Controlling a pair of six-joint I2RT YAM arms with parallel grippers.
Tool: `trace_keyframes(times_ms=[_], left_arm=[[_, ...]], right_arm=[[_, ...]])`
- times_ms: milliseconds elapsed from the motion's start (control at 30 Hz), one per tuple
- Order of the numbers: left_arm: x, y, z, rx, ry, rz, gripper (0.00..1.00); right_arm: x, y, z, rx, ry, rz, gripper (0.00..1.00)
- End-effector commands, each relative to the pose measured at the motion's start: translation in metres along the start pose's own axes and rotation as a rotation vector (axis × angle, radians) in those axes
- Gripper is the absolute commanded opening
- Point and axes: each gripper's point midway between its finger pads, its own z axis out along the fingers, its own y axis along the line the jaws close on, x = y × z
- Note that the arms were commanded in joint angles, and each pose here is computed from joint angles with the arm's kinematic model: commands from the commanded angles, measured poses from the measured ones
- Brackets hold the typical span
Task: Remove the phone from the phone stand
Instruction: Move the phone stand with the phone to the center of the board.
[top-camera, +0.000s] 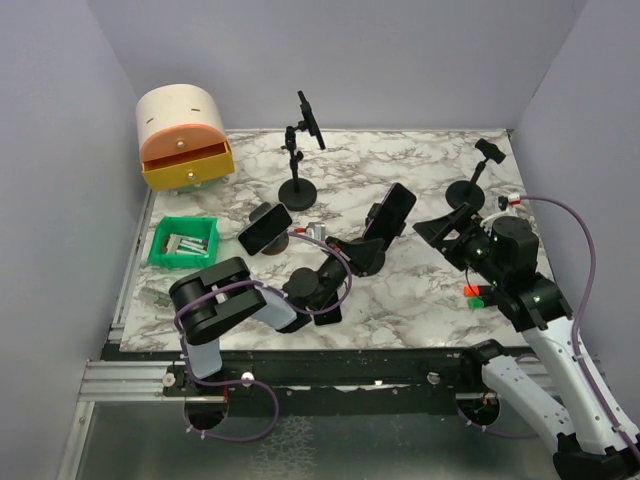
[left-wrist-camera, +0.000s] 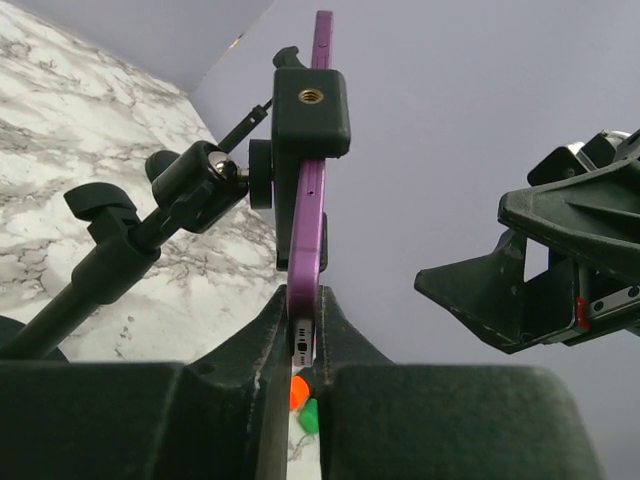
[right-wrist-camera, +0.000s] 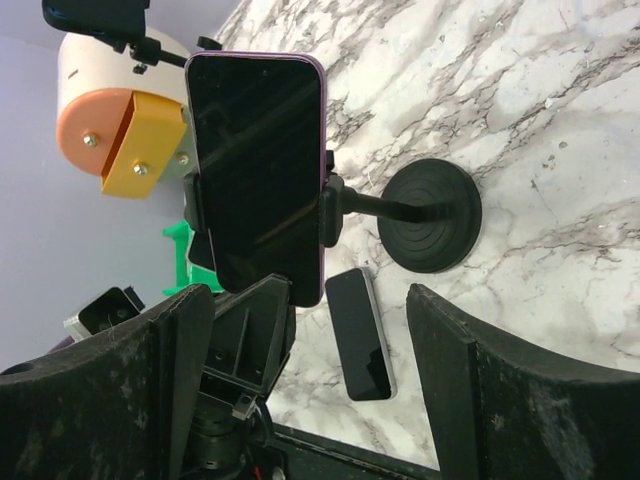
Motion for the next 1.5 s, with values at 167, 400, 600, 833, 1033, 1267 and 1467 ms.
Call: trace_keyframes(times_ms=[167, 400, 600, 833, 1033, 1267, 1467], left_arm=[[-0.023, -0.009, -0.012, 0.064, -0.11, -0.052, 0.33], [-0.027, -0.011, -0.014, 0.067, -0.116, -0.048, 0.37], [-0.03, -0.014, -0.016, 0.073, -0.117, -0.049, 0.42], [-0.037, -0.019, -0.021, 0.084, -0.121, -0.053, 0.45], [-0.046, -0.021, -0.034, 0.074, -0.113, -0.028, 0.55], [-0.056, -0.029, -0.046, 0.069, -0.077, 0.051, 0.64], [-0.058, -0.031, -0.038, 0.024, -0.021, 0.19, 0.65]], right_arm=[[-0.009, 0.006, -0.002, -0.011, -0.024, -0.096, 0.84], [-0.01, 0.01, -0.003, -0.021, -0.013, -0.132, 0.84], [-0.014, 0.015, -0.004, -0.033, -0.01, -0.198, 0.86], [-0.005, 0.022, 0.005, -0.08, 0.054, -0.258, 0.9], [-0.013, 0.037, 0.008, -0.124, 0.043, -0.306, 0.97], [-0.016, 0.044, 0.02, -0.141, 0.051, -0.31, 0.98], [-0.022, 0.051, 0.036, -0.14, 0.05, -0.319, 0.98]])
